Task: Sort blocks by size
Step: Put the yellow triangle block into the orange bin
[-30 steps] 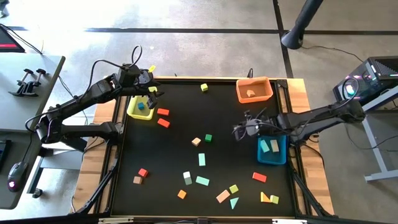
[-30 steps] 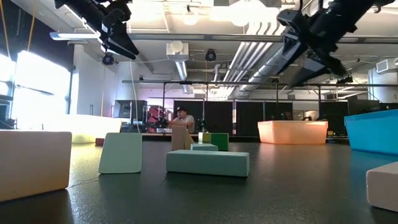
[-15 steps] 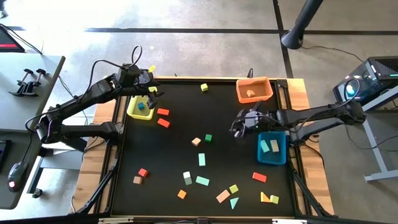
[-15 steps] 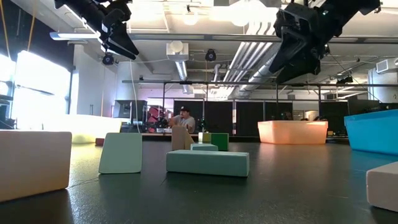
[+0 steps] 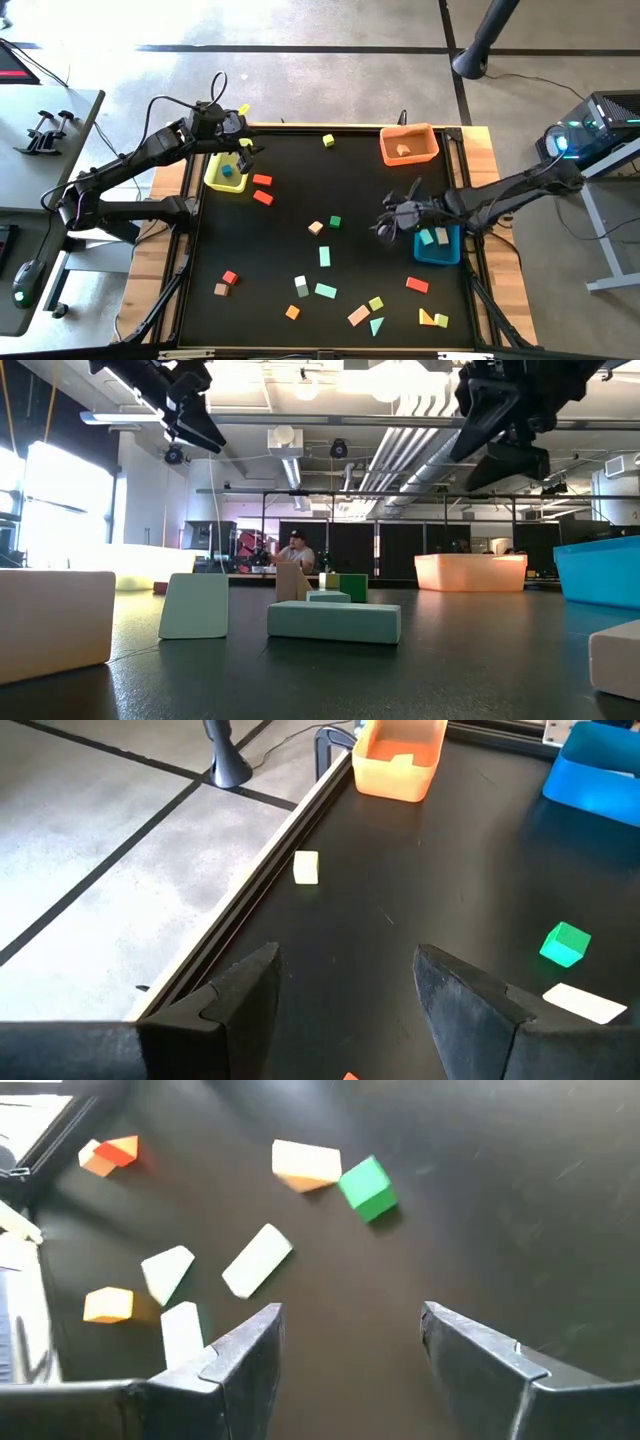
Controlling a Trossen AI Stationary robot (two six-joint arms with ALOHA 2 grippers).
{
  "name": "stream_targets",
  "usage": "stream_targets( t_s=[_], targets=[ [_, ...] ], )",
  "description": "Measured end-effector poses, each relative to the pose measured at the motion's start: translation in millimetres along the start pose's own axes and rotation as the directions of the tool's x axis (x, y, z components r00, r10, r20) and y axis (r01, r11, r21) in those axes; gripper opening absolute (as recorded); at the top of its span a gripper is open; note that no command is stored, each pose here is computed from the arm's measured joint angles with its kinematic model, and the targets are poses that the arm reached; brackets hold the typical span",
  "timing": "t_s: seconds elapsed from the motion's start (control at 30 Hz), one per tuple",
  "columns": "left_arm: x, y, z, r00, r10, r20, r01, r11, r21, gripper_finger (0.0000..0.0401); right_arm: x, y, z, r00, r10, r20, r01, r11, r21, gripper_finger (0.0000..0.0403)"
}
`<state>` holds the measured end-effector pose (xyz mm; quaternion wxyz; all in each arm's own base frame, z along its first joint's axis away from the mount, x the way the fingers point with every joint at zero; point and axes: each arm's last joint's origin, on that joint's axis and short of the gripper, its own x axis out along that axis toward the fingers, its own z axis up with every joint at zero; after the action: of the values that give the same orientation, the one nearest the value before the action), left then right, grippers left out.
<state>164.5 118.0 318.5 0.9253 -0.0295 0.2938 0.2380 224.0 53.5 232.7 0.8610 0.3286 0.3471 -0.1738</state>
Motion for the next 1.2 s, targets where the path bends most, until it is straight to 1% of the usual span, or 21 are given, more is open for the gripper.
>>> stream_targets(
  t_s=[0.1, 0.2, 0.3, 0.43, 0.53, 0.6, 0.67, 0.73, 0.97, 1.1, 1.2],
  targets=[
    [0.0, 0.0, 0.0, 1.0, 0.0, 0.0, 0.0, 0.999, -0.039, 0.0213, 11.4, 9.0, -11.5, 0.999, 0.01, -0.038, -0.007, 0.998, 0.055, 0.0232],
    [0.0, 0.0, 0.0, 1.0, 0.0, 0.0, 0.0, 0.993, -0.119, 0.0213, 23.1, 23.7, -18.3, 0.993, 0.014, -0.114, -0.006, 0.997, 0.071, 0.0232],
    [0.0, 0.0, 0.0, 1.0, 0.0, 0.0, 0.0, 0.981, -0.193, 0.0213, 33.0, 42.6, -19.7, 0.984, -0.001, -0.18, 0.008, 0.999, 0.038, 0.0232],
    [0.0, 0.1, 0.0, 1.0, 0.005, -0.001, -0.005, 0.963, -0.269, 0.0213, 42.0, 63.3, -17.0, 0.959, -0.066, -0.274, 0.068, 0.998, -0.001, 0.0232],
    [-0.2, 0.1, 0.0, 1.0, 0.005, -0.001, -0.005, 0.942, -0.335, 0.0213, 43.1, 76.8, -15.3, 0.932, -0.107, -0.345, 0.105, 0.994, -0.025, 0.0232],
    [-0.1, -0.3, 0.1, 1.0, 0.003, 0.0, -0.003, 0.931, -0.366, 0.0213, 41.4, 85.4, -19.6, 0.918, -0.126, -0.376, 0.112, 0.992, -0.059, 0.0232],
    [0.0, -1.7, 0.2, 1.0, -0.003, 0.0, 0.003, 0.929, -0.371, 0.0213, 37.5, 90.0, -31.2, 0.901, -0.147, -0.408, 0.116, 0.988, -0.099, 0.0232],
    [0.2, -4.0, 0.5, 1.0, -0.013, 0.001, 0.012, 0.934, -0.356, 0.0213, 33.6, 93.6, -45.7, 0.89, -0.156, -0.429, 0.124, 0.987, -0.103, 0.0232],
    [0.4, -9.5, 1.2, 0.999, -0.034, 0.002, 0.033, 0.947, -0.32, 0.0213, 10.9, 106.4, -92.3, 0.852, -0.147, -0.502, 0.143, 0.989, -0.047, 0.0232],
    [0.4, -9.4, 1.1, 0.999, -0.033, 0.001, 0.032, 0.962, -0.27, 0.0213, 0.7, 109.4, -108.8, 0.844, -0.155, -0.514, 0.189, 0.982, 0.015, 0.0232],
    [0.4, -9.3, 0.9, 0.999, -0.032, -0.002, 0.03, 0.966, -0.258, 0.0213, -4.4, 106.9, -117.8, 0.83, -0.198, -0.521, 0.243, 0.97, 0.018, 0.0232]
  ],
)
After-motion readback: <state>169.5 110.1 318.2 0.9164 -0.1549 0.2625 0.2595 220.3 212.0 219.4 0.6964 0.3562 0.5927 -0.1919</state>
